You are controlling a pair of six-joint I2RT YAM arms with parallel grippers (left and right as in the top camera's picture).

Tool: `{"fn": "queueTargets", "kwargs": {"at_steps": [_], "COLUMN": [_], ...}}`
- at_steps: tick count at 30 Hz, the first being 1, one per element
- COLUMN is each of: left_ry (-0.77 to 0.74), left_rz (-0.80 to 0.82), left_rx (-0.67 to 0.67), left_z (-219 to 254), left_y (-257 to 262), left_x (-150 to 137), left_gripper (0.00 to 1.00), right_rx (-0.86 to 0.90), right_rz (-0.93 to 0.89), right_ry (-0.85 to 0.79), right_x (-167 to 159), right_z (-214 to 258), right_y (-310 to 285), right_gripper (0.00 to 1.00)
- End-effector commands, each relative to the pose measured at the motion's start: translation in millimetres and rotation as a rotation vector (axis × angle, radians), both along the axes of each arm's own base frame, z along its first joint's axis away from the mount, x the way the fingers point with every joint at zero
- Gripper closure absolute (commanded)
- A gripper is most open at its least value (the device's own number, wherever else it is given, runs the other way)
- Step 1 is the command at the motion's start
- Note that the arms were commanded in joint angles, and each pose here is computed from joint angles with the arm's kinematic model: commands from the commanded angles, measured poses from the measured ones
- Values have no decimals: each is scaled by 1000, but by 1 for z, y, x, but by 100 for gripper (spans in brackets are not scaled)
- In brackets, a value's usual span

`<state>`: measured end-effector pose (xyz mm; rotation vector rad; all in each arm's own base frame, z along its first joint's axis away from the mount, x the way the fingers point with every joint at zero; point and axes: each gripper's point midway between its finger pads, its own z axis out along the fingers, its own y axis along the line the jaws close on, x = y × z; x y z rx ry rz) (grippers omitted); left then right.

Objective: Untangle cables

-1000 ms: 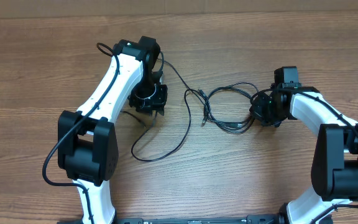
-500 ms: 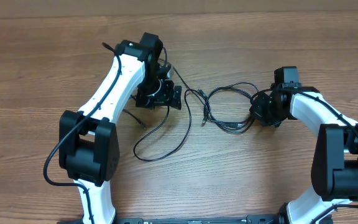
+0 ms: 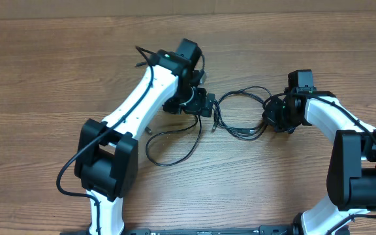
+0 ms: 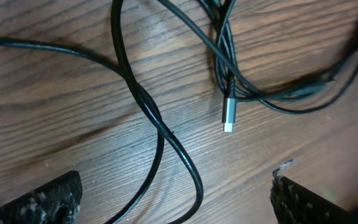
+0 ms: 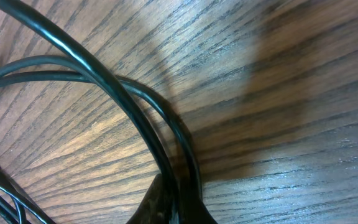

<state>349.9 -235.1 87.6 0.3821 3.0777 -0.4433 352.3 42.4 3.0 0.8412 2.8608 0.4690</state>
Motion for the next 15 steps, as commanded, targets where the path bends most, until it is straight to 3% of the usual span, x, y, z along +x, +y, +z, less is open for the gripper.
{"fn": "queueTargets", "kwargs": {"at_steps": [1, 3, 9, 12, 15], "left_ry": [-27, -41, -44, -47, -72], "left_rz": [90, 112, 177, 199, 202], "left_rx": [124, 154, 150, 143, 142], "left_z": [-10, -14, -29, -40, -46], "left_y": [11, 12, 10, 9, 10], "left_x": [3, 3, 3, 3, 8], "left_gripper": [4, 4, 21, 36, 58], "right_rx": [-12, -12, -12, -12, -12], "right_rz": [-6, -6, -6, -6, -6], "right_ry": [-1, -1, -5, -5, -4], "right_x": [0, 0, 1, 1, 1], "right_z": [-1, -1, -1, -1, -1], "right_y": [-5, -5, -5, -5, -5], "right_gripper": [96, 96, 95, 95, 95]}}
